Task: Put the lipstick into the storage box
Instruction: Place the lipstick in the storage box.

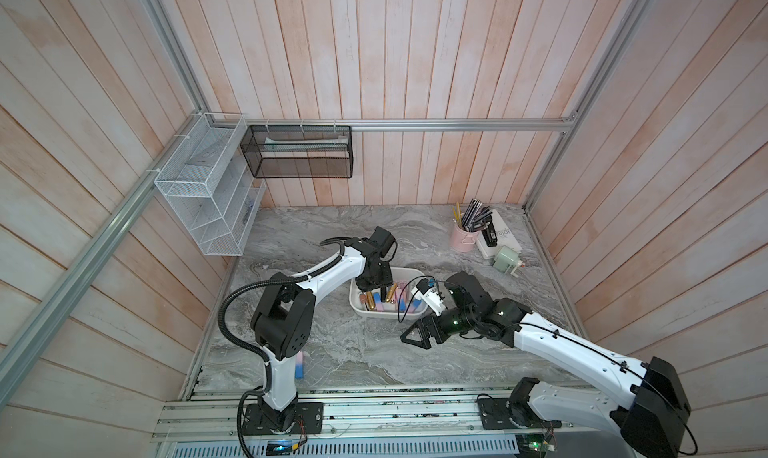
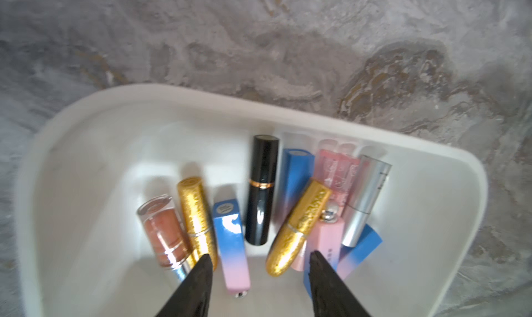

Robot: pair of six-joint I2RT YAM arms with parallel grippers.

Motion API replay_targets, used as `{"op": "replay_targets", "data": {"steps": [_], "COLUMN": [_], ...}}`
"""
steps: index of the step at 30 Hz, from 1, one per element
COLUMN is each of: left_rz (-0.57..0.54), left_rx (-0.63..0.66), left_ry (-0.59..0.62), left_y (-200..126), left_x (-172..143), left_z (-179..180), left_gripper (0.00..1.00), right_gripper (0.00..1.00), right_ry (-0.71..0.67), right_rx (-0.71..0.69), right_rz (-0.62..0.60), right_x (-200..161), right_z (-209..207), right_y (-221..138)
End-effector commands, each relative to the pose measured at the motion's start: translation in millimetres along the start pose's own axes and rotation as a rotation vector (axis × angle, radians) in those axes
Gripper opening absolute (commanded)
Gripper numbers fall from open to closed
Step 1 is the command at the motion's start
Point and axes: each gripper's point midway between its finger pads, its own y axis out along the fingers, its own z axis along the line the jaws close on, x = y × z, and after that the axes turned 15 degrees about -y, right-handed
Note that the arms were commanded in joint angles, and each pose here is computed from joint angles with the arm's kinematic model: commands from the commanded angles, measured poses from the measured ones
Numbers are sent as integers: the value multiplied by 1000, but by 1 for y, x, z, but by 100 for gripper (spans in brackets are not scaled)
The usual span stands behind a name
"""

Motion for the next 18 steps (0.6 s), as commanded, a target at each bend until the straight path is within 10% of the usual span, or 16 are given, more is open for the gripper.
{"op": "replay_targets", "data": {"steps": [1, 18], "left_rz": [-80, -106], "left_rx": [88, 342], "left_ry": [-51, -467], "left_y": [-38, -72], "left_x": [-6, -103], "left_z": [47, 228], "left_gripper": [58, 62], "right_gripper": [98, 98], "right_ry": [10, -60], "right_rx": [-11, 65], "right_rz": [1, 15], "right_x": [-2, 0], "right_z": [-2, 9], "right_y": [-2, 2]}}
